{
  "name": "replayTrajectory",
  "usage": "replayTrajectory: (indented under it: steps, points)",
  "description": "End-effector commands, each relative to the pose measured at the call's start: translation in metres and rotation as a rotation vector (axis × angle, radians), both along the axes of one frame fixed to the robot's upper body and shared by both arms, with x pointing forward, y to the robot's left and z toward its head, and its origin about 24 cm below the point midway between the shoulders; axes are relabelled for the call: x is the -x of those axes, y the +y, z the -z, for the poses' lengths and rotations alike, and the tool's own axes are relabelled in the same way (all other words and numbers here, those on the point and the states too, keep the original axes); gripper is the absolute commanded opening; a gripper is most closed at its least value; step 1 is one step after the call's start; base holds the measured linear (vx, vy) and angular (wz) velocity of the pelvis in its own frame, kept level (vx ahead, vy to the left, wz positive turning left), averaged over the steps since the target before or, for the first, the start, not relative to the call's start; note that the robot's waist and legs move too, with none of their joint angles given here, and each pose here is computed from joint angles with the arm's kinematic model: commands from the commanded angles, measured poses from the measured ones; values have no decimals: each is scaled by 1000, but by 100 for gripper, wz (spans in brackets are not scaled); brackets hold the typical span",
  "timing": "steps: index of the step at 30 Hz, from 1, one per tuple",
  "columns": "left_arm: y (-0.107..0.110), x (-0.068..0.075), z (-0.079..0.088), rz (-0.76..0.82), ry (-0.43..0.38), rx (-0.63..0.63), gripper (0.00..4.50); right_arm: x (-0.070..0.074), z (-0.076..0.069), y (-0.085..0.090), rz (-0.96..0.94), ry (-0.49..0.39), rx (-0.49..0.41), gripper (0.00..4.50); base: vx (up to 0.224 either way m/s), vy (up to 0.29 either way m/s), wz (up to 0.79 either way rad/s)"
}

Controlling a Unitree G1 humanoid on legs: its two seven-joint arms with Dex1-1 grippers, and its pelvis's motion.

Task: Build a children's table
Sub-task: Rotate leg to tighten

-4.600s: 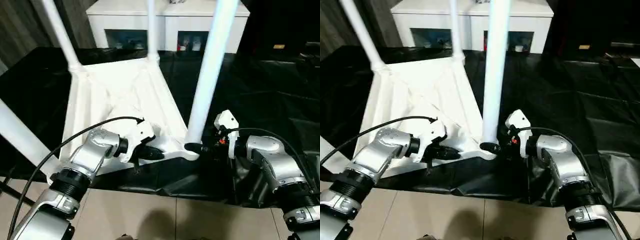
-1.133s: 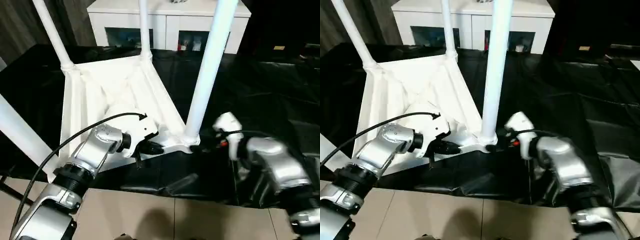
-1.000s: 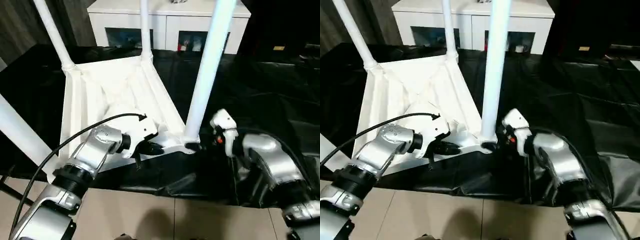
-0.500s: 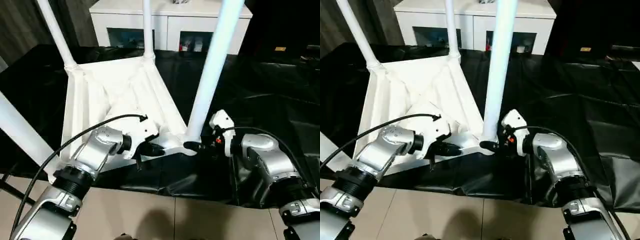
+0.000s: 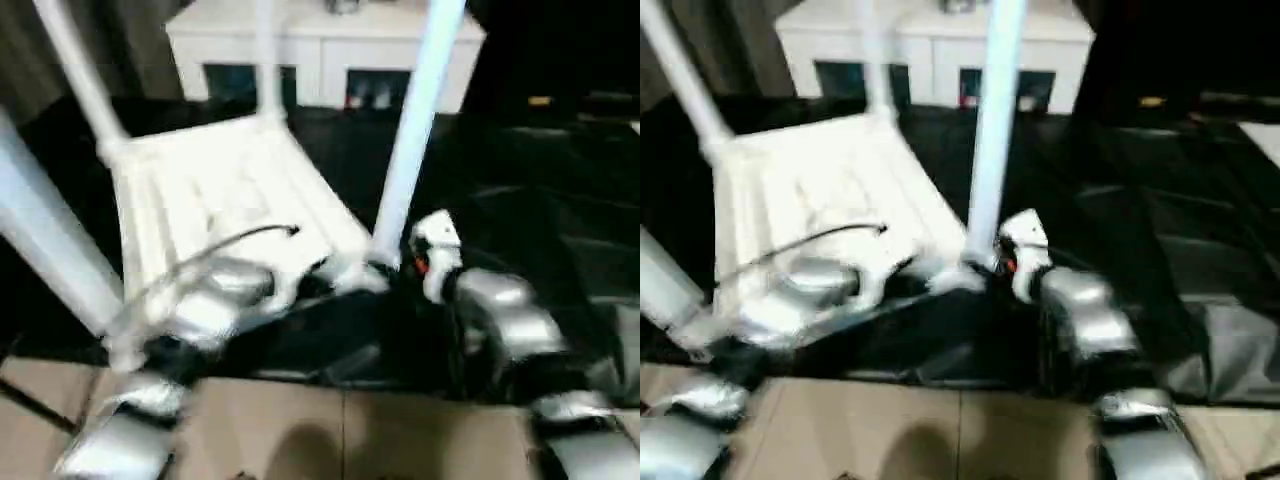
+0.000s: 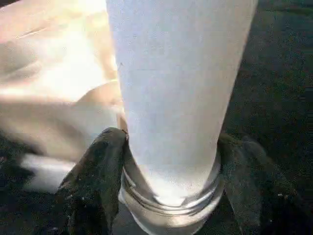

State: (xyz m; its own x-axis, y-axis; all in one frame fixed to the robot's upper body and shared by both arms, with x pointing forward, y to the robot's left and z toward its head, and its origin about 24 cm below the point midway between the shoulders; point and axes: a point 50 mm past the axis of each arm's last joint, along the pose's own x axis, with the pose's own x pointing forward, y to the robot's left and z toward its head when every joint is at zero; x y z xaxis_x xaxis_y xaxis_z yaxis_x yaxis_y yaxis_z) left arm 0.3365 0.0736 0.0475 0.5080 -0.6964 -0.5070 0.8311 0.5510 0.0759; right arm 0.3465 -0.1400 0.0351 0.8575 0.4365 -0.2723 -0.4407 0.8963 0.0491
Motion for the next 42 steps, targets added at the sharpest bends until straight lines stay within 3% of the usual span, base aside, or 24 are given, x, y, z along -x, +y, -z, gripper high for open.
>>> replayTrajectory:
  steps: [1, 2, 3, 5, 9, 10, 12, 16, 19, 21, 22, 26, 28, 30, 35, 37, 42]
  points:
    - [-5, -7, 2, -114, -18, -11, 0, -1, 14, -18, 271, 83, 26, 257, 0, 0, 0]
    - [-21, -13, -1, -171, -66, -9, 0, -4, 17, -6, 401, 104, -12, 256, 0, 0, 0]
    - [-21, -13, -1, -171, -66, -9, 0, -4, 17, -6, 401, 104, -12, 256, 0, 0, 0]
    - [-34, -16, -3, -189, -107, -18, 0, -6, 18, 11, 439, 123, -39, 256, 0, 0, 0]
    - [-47, -14, 0, -146, -131, -30, 0, -10, 11, 42, 361, 87, -49, 253, 0, 0, 0]
    - [-47, -14, 1, -148, -125, -29, 0, -11, 7, 46, 327, 71, -89, 253, 0, 0, 0]
    - [-41, -15, 4, -151, -126, -44, 0, -14, -6, 42, 262, -34, -76, 304, 0, 0, 0]
    - [-33, -17, 5, -150, -129, -50, 0, -16, -16, 27, 284, -105, -54, 337, 0, 0, 0]
    - [-25, -19, 6, -145, -133, -59, 0, -14, -27, -5, 284, -163, -49, 349, 0, 0, 0]
    - [-21, -20, 6, -148, -133, -62, 0, -11, -28, -17, 258, -159, -24, 349, 0, 0, 0]
    - [-18, -20, 8, -140, -130, -65, 0, 0, -22, -33, 144, -127, 25, 349, 0, 0, 0]
    - [-13, -21, 8, -135, -128, -70, 0, 24, -12, -51, -55, -67, 70, 349, 0, 0, 0]
    - [-11, -21, 8, -108, -137, -68, 0, 45, -3, -54, -232, -8, 100, 349, 0, 0, 0]
    - [-12, -20, 7, -56, -137, -54, 0, 58, 1, -57, -308, 27, 132, 349, 0, 0, 0]
    - [-30, -8, -2, 202, -181, 42, 0, 70, 1, -52, -404, 41, 124, 349, 0, 0, 0]
    - [-33, -6, -3, 232, -189, 54, 0, 72, -1, -50, -425, 40, 117, 349, 0, 0, 0]
    - [-63, 2, -17, 357, -235, 161, 0, 75, -19, -26, -496, -36, -12, 349, 0, 0, 0]
